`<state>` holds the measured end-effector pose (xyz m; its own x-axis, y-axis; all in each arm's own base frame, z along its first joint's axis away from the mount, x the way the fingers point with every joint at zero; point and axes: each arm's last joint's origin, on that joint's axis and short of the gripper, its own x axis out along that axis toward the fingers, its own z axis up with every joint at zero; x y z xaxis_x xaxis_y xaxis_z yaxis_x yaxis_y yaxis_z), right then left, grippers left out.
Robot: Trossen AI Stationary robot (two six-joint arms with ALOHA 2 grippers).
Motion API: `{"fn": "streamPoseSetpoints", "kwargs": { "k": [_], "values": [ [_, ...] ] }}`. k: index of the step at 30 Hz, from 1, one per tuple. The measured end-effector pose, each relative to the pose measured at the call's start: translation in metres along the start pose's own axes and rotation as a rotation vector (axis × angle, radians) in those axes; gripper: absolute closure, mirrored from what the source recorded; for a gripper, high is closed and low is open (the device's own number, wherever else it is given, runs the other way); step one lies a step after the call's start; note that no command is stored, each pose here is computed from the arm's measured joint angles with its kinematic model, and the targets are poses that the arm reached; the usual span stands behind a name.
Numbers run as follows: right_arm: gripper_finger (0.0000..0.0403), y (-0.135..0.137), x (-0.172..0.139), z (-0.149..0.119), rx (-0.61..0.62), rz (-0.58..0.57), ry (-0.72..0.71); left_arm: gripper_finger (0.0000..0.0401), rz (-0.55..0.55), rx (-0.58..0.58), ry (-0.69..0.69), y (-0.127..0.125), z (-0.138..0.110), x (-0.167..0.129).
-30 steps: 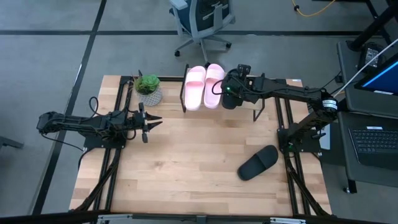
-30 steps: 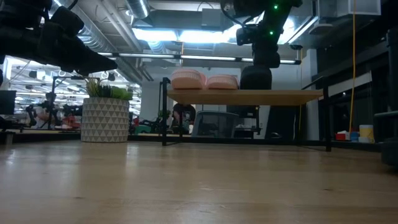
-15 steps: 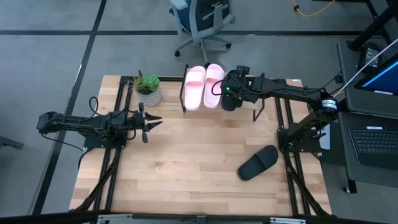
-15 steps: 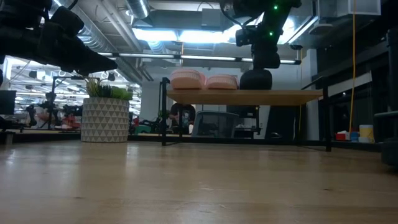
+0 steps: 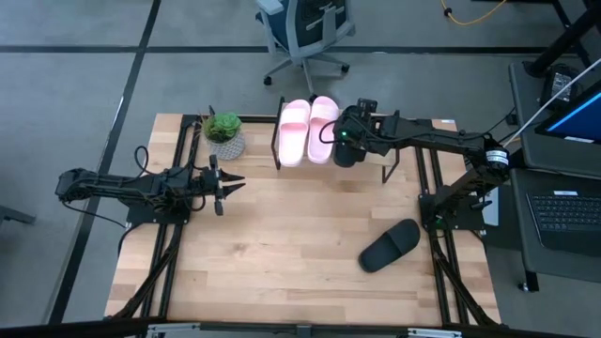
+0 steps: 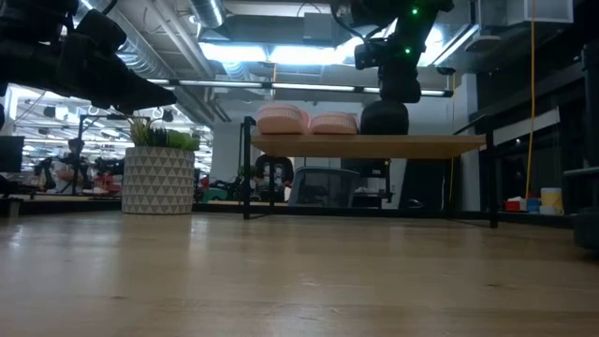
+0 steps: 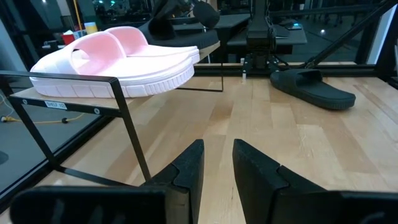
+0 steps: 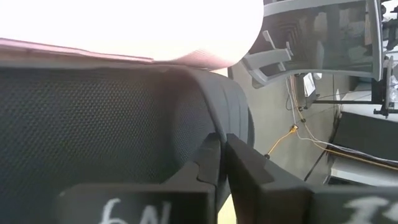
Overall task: Pick and place slides into the shelf
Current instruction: Put the left black slide on the shelf
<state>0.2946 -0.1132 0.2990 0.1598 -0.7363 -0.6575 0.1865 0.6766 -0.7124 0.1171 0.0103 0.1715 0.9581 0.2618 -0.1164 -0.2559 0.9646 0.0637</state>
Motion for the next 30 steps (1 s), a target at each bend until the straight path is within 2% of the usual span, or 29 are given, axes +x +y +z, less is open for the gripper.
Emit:
{"fn": "streamPoseSetpoints", "kwargs": {
  "k": [14,24,30],
  "values": [
    [0.0318,0.0002,-0.0001,0.0003,0.016,0.007,-0.005,0.0323,0.000,-0.003,0.001,0.0000,-0.0004,0.0000],
    [0.0230,0.0001,-0.0001,0.0006,0.055,0.007,-0.007,0.0323,0.000,-0.003,0.001,-0.0001,-0.0004,0.0000],
    [0.0201,0.0008,-0.0006,0.0007,0.059,0.008,-0.008,0.0323,-0.001,-0.003,0.001,-0.0001,-0.0003,0.0000]
  ]
}}
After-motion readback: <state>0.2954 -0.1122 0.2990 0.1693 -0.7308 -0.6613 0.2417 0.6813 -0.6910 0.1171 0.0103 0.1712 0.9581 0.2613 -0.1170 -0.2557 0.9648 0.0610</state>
